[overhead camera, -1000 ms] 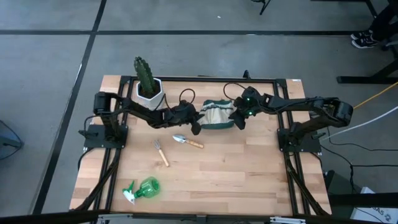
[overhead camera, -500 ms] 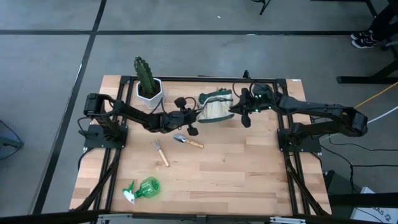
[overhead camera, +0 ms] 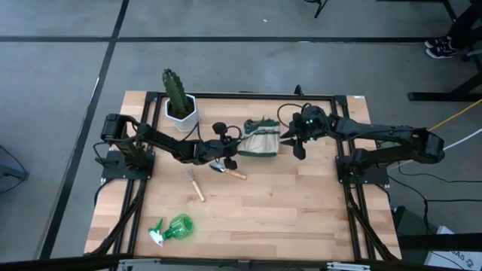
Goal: Pick & Place Garden tools in Gardening bag
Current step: Adjust the gardening bag
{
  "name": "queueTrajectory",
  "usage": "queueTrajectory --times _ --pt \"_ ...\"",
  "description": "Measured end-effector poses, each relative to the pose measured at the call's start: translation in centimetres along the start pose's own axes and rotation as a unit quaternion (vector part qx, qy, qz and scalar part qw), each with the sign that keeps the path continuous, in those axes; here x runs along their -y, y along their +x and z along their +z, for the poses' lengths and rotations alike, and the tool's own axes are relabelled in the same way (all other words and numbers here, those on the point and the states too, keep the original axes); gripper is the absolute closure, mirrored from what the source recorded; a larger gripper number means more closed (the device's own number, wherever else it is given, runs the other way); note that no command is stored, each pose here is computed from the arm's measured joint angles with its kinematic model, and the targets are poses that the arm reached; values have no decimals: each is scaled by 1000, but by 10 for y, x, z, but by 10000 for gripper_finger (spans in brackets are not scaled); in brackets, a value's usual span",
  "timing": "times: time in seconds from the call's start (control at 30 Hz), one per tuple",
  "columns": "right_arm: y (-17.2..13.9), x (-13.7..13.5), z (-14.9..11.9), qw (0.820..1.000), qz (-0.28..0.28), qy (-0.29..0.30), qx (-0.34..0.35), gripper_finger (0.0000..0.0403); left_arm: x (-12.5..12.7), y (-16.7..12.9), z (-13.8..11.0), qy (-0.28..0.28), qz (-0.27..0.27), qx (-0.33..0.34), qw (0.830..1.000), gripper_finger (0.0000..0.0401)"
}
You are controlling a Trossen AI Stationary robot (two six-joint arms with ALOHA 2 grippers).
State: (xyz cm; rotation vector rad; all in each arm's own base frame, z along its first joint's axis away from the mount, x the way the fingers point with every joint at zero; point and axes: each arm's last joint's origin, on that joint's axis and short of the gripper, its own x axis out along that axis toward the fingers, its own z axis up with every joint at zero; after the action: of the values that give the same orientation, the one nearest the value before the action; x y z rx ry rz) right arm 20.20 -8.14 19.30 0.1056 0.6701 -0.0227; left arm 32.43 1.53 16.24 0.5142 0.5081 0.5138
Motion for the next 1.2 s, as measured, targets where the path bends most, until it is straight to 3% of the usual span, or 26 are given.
queueTrajectory --times 0.13,0.3,0.63,0.9,1.2 --pt "1 -3 4 1000 5 -13 6 241 7 -5 2 45 -8 4 999 397" --pt "-7 -4 13 1000 9 19 -1 183 17 -14 7 119 6 7 993 397" --pt "-16 -6 18 995 15 79 -50 88 29 -32 22 262 81 6 962 397" --pt "-7 -4 13 992 18 98 -80 68 33 -40 28 285 99 16 953 397" --pt "31 6 -2 997 33 54 -44 68 34 -41 29 283 96 23 954 397"
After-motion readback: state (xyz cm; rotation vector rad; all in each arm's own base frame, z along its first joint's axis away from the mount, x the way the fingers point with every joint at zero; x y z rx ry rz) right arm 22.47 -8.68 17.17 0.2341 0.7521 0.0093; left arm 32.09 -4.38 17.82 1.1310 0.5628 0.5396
